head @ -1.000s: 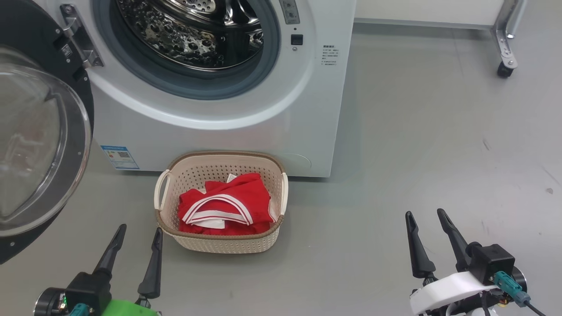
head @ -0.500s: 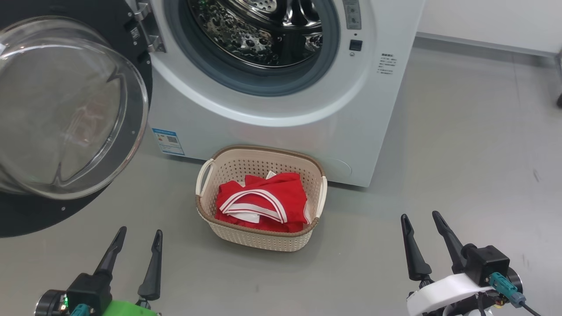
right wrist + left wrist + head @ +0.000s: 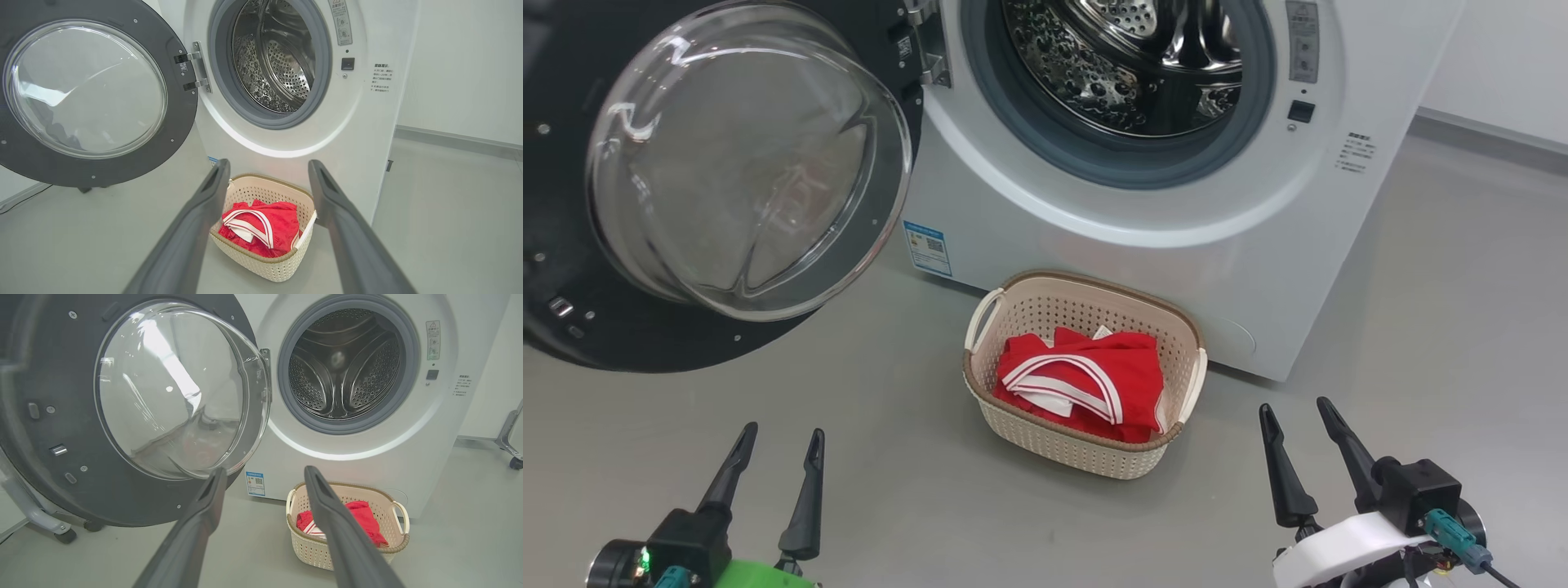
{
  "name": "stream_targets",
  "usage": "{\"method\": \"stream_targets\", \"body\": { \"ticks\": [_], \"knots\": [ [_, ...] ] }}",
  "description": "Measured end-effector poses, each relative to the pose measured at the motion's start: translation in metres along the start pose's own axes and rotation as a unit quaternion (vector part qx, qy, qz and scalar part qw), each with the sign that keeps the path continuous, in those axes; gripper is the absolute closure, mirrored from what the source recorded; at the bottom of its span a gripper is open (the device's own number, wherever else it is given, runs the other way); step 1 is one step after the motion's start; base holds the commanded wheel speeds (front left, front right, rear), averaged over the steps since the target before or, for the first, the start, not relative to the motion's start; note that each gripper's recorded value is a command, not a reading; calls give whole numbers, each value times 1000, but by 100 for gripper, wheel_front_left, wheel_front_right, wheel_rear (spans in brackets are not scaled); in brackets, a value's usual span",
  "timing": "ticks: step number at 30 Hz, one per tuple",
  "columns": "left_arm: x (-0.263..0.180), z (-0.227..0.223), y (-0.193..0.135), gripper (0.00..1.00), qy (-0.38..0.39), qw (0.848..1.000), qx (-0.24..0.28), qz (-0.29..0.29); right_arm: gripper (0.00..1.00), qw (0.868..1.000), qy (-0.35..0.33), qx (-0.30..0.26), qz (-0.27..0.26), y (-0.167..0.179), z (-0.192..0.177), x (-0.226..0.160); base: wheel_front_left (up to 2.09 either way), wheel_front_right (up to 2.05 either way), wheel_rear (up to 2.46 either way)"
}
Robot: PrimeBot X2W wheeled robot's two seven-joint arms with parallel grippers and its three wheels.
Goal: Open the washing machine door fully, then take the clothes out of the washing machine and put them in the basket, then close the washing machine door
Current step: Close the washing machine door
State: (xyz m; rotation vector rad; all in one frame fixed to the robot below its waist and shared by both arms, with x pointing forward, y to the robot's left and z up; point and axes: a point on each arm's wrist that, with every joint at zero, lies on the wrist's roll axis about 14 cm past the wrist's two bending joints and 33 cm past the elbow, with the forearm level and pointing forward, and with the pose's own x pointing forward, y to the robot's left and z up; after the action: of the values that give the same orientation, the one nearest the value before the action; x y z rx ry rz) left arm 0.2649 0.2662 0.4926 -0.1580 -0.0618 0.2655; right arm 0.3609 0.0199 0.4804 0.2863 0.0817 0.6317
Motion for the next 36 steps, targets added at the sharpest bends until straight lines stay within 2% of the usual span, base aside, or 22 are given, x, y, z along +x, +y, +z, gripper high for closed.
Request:
{"method": "stream_targets", "body": {
  "ticks": [14, 36],
  "knots": [
    [-25, 13, 47, 0, -18, 997, 8, 79, 0, 997, 25, 6, 71, 42, -16, 17, 0, 0, 0],
    [-28, 16, 52, 0, -22, 996, 11, 88, 0, 996, 32, 9, 81, 47, -20, 23, 0, 0, 0]
  ]
}}
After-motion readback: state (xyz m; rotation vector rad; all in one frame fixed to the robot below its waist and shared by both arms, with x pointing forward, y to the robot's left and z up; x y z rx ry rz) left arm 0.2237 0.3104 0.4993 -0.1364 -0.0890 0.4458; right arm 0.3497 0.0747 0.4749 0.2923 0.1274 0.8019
